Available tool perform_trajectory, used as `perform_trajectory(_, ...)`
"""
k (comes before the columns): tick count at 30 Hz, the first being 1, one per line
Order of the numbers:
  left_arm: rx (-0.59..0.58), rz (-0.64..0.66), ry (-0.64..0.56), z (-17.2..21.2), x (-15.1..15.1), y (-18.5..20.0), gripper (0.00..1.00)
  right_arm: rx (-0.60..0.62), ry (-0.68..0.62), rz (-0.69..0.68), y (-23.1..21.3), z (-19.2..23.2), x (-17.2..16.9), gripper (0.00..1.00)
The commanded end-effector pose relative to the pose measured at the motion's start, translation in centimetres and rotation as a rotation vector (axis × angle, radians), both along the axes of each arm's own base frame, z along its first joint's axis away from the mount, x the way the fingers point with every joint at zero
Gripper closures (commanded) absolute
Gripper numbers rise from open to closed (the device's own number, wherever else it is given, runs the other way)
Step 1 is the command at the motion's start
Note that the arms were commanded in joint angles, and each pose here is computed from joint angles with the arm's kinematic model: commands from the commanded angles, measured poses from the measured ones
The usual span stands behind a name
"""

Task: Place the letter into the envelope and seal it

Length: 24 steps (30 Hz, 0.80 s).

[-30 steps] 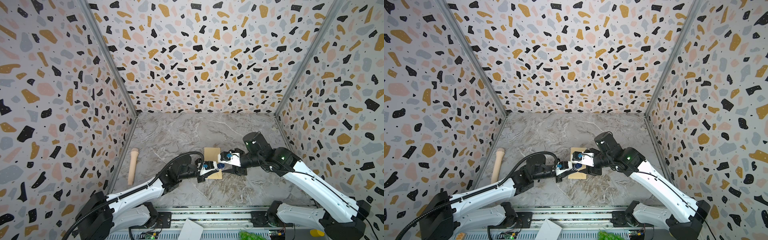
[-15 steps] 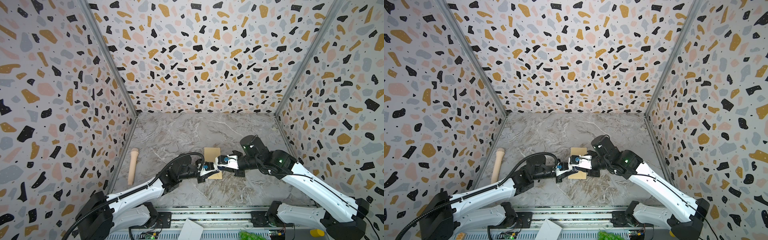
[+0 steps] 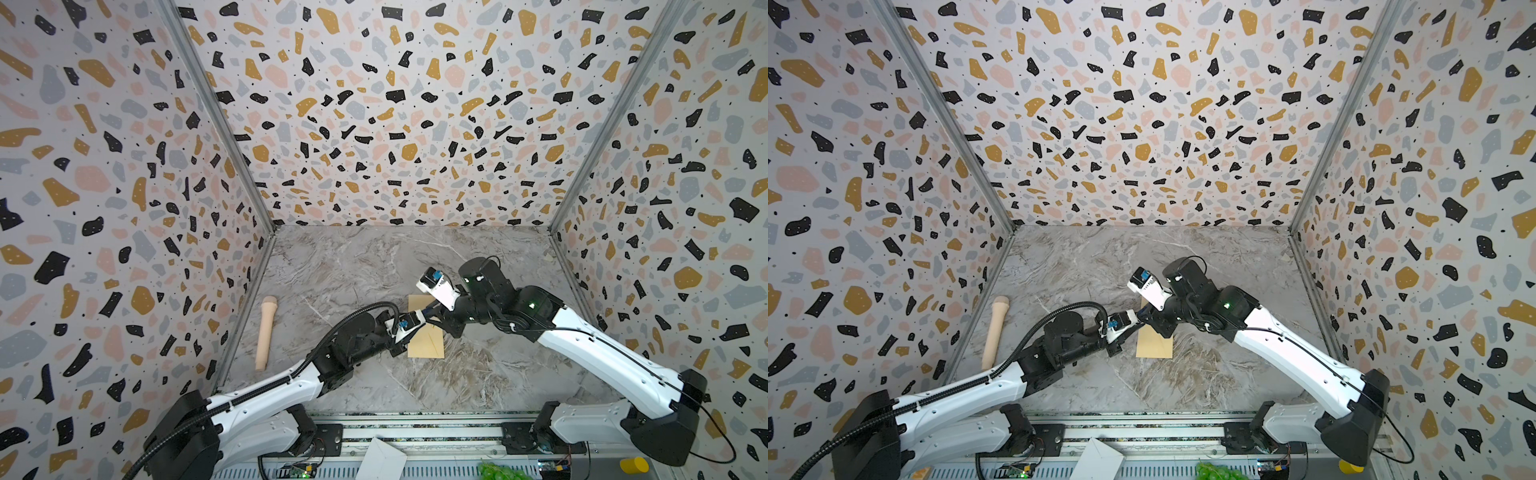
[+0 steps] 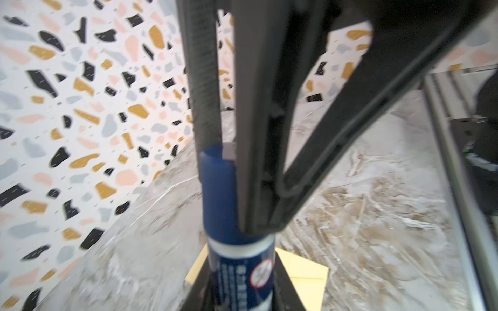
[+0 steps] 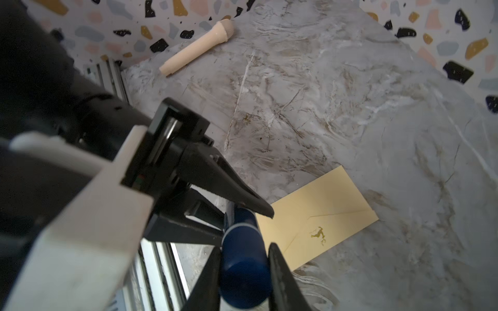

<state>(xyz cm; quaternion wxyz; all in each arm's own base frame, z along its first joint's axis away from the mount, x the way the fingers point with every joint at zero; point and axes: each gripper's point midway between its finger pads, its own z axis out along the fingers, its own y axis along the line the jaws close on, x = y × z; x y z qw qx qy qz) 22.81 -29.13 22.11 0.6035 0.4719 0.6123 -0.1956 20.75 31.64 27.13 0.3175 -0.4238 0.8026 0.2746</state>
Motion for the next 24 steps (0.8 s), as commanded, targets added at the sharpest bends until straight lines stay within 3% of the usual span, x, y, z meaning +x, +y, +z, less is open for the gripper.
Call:
perform_trajectory(1, -0.257, 0.147, -0.203, 8.7, 1.6, 1.8, 1.0, 0.002, 0.284, -0.255, 0.9, -3.1, 0.3, 1.0)
perform_trajectory(6, -0.252, 0.198, -0.204, 8.2, 2.0, 2.5, 1.0, 0.029, 0.376, -0.286, 2.2, -3.7, 0.2, 1.0)
perform_trajectory(9, -0.24, 0.144, -0.2, 7.8, 1.3, 1.9, 1.0, 0.062, 0.332, -0.255, 2.5, -2.1, 0.4, 0.87)
perform_trajectory(14, -0.175, -0.041, -0.122, 6.2, -0.3, -0.3, 1.0, 0.081, 0.06, -0.147, 0.5, 3.1, 1.1, 0.46)
perform_trajectory(16, -0.144, -0.098, -0.079, 5.4, -0.7, -0.8, 1.0, 0.077, -0.079, -0.053, -0.8, 5.4, 0.4, 0.21)
perform_trajectory(17, -0.136, -0.12, -0.066, 5.1, -0.9, -1.0, 1.0, 0.072, -0.141, -0.004, -1.4, 6.3, -0.1, 0.15)
perform_trajectory(24, -0.053, -0.324, 0.059, 2.9, -3.0, -2.6, 1.0, 0.074, -0.474, 0.423, -4.5, 7.9, -5.4, 0.16)
